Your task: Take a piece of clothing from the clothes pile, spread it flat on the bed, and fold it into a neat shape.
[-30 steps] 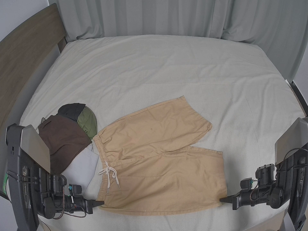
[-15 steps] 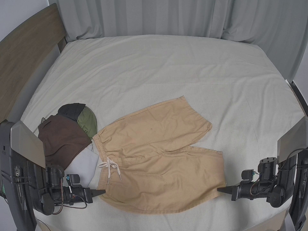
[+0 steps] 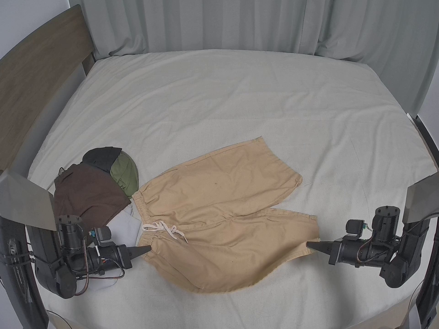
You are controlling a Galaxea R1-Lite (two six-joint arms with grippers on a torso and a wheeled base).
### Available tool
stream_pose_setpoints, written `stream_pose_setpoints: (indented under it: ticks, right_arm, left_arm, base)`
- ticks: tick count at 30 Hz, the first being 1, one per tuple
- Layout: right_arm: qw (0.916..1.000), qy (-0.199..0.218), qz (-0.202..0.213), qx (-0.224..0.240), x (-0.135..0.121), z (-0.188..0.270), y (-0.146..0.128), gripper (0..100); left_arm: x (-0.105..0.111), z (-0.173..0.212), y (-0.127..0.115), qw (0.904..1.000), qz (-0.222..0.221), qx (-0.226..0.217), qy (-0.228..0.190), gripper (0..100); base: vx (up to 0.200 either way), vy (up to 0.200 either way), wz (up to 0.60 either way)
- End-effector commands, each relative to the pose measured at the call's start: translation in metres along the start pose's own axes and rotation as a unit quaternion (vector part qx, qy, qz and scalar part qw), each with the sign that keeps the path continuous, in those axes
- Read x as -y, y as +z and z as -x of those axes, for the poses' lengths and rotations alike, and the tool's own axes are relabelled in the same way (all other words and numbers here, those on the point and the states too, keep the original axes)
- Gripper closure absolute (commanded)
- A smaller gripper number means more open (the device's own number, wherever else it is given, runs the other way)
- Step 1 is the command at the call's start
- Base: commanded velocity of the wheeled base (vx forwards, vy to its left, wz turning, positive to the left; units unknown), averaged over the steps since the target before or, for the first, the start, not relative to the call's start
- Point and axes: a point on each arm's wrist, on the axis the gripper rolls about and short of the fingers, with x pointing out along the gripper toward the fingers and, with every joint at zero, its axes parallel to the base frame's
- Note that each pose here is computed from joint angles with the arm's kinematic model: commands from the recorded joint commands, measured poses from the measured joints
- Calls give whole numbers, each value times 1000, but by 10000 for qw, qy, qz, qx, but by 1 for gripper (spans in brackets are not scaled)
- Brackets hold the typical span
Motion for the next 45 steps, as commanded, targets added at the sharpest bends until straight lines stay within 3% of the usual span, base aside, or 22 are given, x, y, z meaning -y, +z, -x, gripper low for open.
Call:
stream_pose_setpoints:
  ticks: [1,13,24,45]
  right_arm:
    - [10000,26,52,80,-1,0,4,100]
    - [9987,134,-13,497,-6,0,24,100]
    - [9983,138,12,562,-6,0,27,100]
    - [9934,174,329,1087,-9,-10,52,100]
  left_arm:
    - [1,0,4,9999,-69,91,-29,100]
    - [-2,-5,14,9993,73,343,116,100]
    - [-2,-5,16,9991,67,390,119,100]
    - [0,-5,23,9986,41,529,65,100]
  base:
    - [0,0,0]
    - [0,0,0]
    - [0,0,0]
    - [0,0,0]
